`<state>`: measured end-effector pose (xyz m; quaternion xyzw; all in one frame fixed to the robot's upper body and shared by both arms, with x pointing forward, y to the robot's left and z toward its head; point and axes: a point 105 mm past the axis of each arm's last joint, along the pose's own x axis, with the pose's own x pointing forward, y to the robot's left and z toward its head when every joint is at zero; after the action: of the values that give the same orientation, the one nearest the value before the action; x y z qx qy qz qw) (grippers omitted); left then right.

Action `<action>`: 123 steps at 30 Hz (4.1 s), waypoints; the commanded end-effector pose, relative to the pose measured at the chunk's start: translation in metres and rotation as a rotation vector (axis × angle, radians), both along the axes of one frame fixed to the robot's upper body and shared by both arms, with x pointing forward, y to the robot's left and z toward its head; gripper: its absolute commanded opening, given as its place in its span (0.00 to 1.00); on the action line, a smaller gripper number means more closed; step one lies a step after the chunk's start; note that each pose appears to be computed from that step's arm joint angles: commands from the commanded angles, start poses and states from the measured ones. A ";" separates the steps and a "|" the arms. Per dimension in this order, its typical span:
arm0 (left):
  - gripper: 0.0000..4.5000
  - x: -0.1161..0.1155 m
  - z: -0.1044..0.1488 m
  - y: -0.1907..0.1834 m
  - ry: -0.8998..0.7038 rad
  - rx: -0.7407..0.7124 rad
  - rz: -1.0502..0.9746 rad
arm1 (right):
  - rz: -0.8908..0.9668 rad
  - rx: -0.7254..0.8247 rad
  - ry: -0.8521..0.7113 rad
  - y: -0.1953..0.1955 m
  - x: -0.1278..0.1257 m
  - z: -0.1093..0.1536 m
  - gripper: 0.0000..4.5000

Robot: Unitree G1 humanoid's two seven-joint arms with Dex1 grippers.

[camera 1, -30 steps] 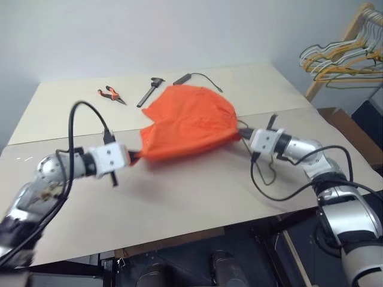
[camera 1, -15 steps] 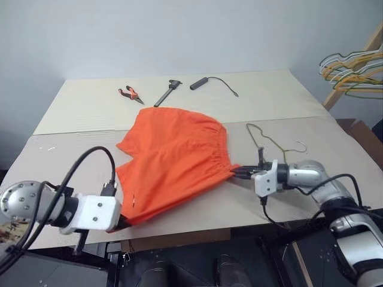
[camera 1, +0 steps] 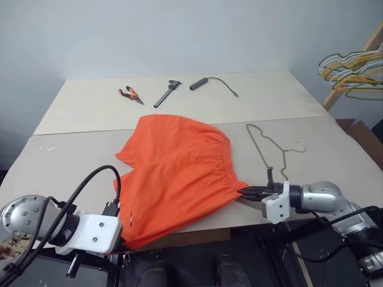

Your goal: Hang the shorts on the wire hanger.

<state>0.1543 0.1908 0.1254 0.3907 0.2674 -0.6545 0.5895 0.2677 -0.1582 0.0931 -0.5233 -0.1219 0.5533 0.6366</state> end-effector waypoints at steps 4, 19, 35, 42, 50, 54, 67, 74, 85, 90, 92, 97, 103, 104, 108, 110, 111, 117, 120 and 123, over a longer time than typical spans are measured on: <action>0.43 -0.001 0.006 0.012 -0.031 0.054 -0.050 | 0.007 -0.018 0.043 -0.010 -0.018 0.016 0.47; 0.99 0.080 0.090 -0.017 -0.153 -0.622 0.272 | -0.940 0.363 0.351 -0.101 0.048 0.065 1.00; 1.00 0.083 0.095 -0.040 -0.072 -0.706 0.209 | -1.460 0.251 0.698 -0.133 0.067 -0.003 0.92; 1.00 0.081 0.094 -0.041 -0.077 -0.708 0.211 | -1.531 0.284 0.792 -0.142 0.064 -0.011 0.44; 1.00 0.085 0.093 -0.038 -0.097 -0.699 0.211 | -1.503 0.241 0.718 -0.142 0.061 -0.006 0.00; 1.00 0.091 0.097 -0.039 -0.112 -0.710 0.217 | -1.406 0.259 0.486 -0.136 0.079 0.027 0.00; 1.00 0.140 0.136 -0.029 -0.151 -0.790 0.400 | -0.501 -0.152 -0.677 -0.063 0.102 0.122 0.00; 1.00 0.156 0.135 -0.030 -0.071 -0.711 0.465 | -0.154 -0.179 -1.053 -0.022 0.102 0.146 0.00; 1.00 0.168 0.107 -0.067 0.062 -0.559 0.392 | -0.014 -0.158 -1.118 0.009 0.101 0.155 0.00; 1.00 0.167 0.092 -0.078 0.091 -0.488 0.376 | -0.018 -0.164 -1.122 0.013 0.103 0.158 0.00; 1.00 0.170 0.086 -0.078 0.074 -0.463 0.393 | -0.022 -0.164 -1.125 0.013 0.104 0.160 0.00; 0.87 0.181 0.080 -0.076 0.038 -0.443 0.468 | -0.033 -0.163 -1.133 0.014 0.104 0.164 0.00; 0.44 0.181 0.084 -0.074 0.035 -0.461 0.478 | -0.039 -0.171 -1.124 0.013 0.104 0.163 0.00; 0.38 0.180 0.084 -0.073 0.038 -0.463 0.478 | -0.042 -0.172 -1.125 0.013 0.104 0.163 0.00; 0.11 0.179 0.083 -0.073 0.043 -0.467 0.476 | -0.049 -0.176 -1.130 0.012 0.104 0.165 0.00; 0.01 0.180 0.084 -0.072 0.042 -0.471 0.484 | -0.050 -0.178 -1.133 0.012 0.104 0.166 0.00; 0.01 0.180 0.084 -0.072 0.041 -0.474 0.490 | -0.049 -0.179 -1.133 0.012 0.104 0.166 0.00; 0.00 0.187 0.085 -0.065 0.009 -0.472 0.525 | -0.009 -0.153 -1.083 0.013 0.095 0.162 0.12; 0.00 0.187 0.084 -0.059 -0.019 -0.455 0.522 | 0.024 -0.133 -1.024 0.010 0.088 0.160 0.31; 0.00 0.189 0.083 -0.049 -0.053 -0.431 0.536 | 0.049 -0.094 -0.955 0.005 0.079 0.162 0.54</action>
<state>0.3407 0.1331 0.1985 0.1768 0.2185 -0.5194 0.8070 0.3539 -0.1468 0.2328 -0.7577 -0.3690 0.2831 0.4579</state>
